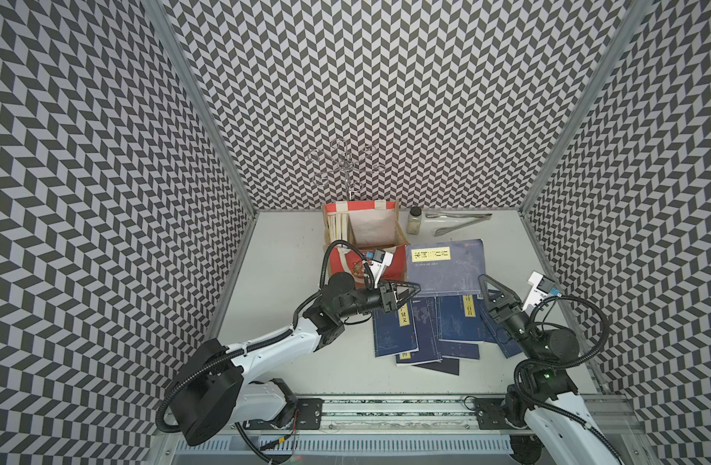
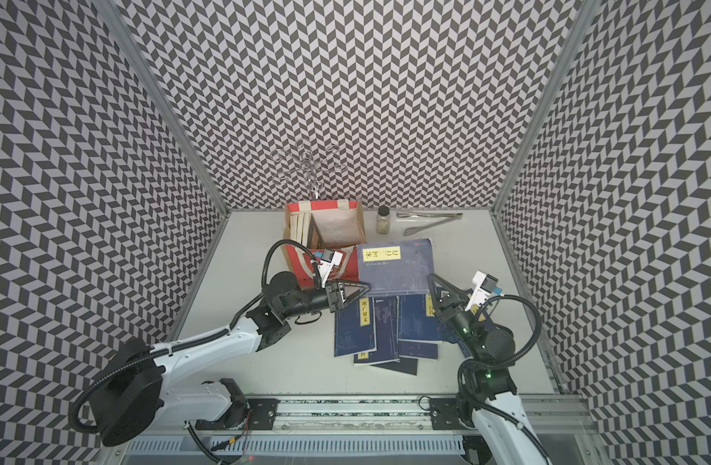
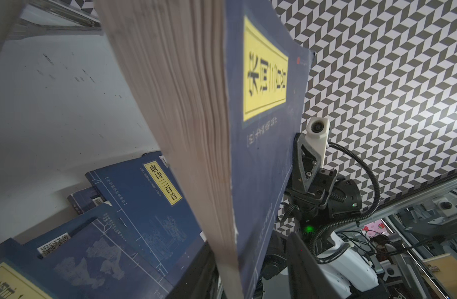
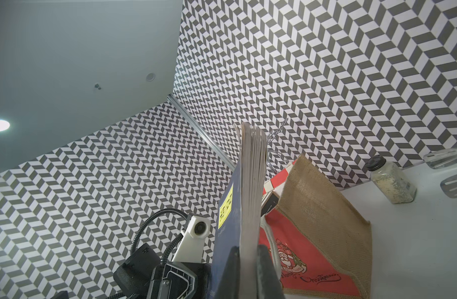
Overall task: Put the books into the canvas bag
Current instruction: Pick up the book from the book.
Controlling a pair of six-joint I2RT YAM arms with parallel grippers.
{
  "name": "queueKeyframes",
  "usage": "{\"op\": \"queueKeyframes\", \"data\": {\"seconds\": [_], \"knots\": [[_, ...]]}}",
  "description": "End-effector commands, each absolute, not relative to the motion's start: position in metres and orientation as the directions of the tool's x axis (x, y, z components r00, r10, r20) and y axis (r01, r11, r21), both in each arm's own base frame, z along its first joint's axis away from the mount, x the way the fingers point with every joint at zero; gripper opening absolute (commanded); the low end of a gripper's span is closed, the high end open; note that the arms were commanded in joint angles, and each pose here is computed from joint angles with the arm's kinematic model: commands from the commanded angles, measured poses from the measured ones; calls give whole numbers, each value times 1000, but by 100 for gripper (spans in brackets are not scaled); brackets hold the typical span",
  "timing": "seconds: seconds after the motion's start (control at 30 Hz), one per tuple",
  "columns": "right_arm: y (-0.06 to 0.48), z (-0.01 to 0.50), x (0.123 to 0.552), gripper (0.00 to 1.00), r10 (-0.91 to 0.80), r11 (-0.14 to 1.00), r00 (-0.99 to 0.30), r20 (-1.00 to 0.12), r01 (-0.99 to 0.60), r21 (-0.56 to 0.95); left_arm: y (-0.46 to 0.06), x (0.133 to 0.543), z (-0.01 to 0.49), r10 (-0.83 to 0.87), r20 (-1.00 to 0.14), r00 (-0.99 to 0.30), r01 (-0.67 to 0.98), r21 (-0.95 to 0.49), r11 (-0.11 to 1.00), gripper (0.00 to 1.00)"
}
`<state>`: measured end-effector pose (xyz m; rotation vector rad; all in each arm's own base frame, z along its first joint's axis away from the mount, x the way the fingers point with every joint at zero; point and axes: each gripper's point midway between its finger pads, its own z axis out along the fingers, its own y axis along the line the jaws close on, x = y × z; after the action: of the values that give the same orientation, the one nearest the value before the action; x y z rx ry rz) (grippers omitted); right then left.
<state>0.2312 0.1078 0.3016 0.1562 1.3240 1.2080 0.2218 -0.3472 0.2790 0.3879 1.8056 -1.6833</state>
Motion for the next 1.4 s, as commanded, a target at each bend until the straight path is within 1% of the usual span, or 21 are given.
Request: {"op": "queueKeyframes", "data": {"seconds": [0.0,0.03,0.1,0.23,0.33,0.37,0.4,0.43,0.47,0.53,0.6,0.63,0.67,0.73,0.8,0.9,1.03,1.17,1.27,1.37], "knots": [[102,327,221,0,762,428,-124,-636,-640,638,-356,218,296,-198,-643,-740,637,-764,102,35],[102,327,222,0,760,431,-124,-638,-638,638,-356,219,296,-197,-642,-741,635,-765,105,31],[103,325,222,0,756,431,-129,-642,-640,636,-356,222,299,-206,-648,-733,639,-760,118,19],[107,321,223,0,747,428,-146,-648,-641,638,-355,226,311,-215,-671,-709,660,-740,132,0],[109,320,224,0,741,428,-152,-654,-644,634,-351,229,325,-224,-701,-677,684,-711,162,0],[109,319,224,3,738,430,-154,-657,-643,633,-348,231,330,-225,-715,-662,692,-699,180,0],[110,318,225,9,736,432,-156,-659,-642,634,-345,233,336,-226,-729,-647,701,-684,200,0],[110,318,227,17,732,435,-159,-662,-639,635,-338,239,342,-225,-746,-627,707,-666,239,0],[112,318,229,28,723,442,-166,-670,-635,634,-330,246,346,-222,-762,-609,704,-648,291,0],[118,316,234,52,694,456,-189,-695,-632,627,-311,260,359,-210,-793,-572,706,-606,367,0],[125,323,237,71,660,464,-204,-723,-647,606,-290,271,372,-200,-819,-537,704,-567,428,0],[128,322,240,78,642,466,-216,-735,-651,599,-279,277,378,-183,-833,-522,701,-541,465,0],[132,322,242,83,624,472,-226,-748,-654,591,-269,284,383,-161,-846,-509,695,-514,502,0],[137,322,248,90,587,490,-236,-775,-658,572,-251,295,389,-109,-860,-498,673,-463,576,0],[142,321,254,93,545,511,-235,-805,-667,542,-235,308,389,-51,-859,-509,637,-416,648,0],[151,319,267,98,451,555,-267,-852,-664,502,-215,327,383,32,-841,-540,556,-328,764,0],[158,318,277,100,353,590,-300,-886,-663,460,-189,344,383,76,-823,-564,433,-216,875,0],[158,319,278,100,337,601,-285,-897,-668,438,-168,349,398,32,-834,-551,308,-168,936,0],[156,318,277,100,351,604,-266,-898,-668,434,-173,342,413,7,-852,-523,311,-183,933,0],[156,316,277,99,344,605,-270,-899,-668,433,-176,340,411,22,-847,-531,293,-160,943,0]]}}
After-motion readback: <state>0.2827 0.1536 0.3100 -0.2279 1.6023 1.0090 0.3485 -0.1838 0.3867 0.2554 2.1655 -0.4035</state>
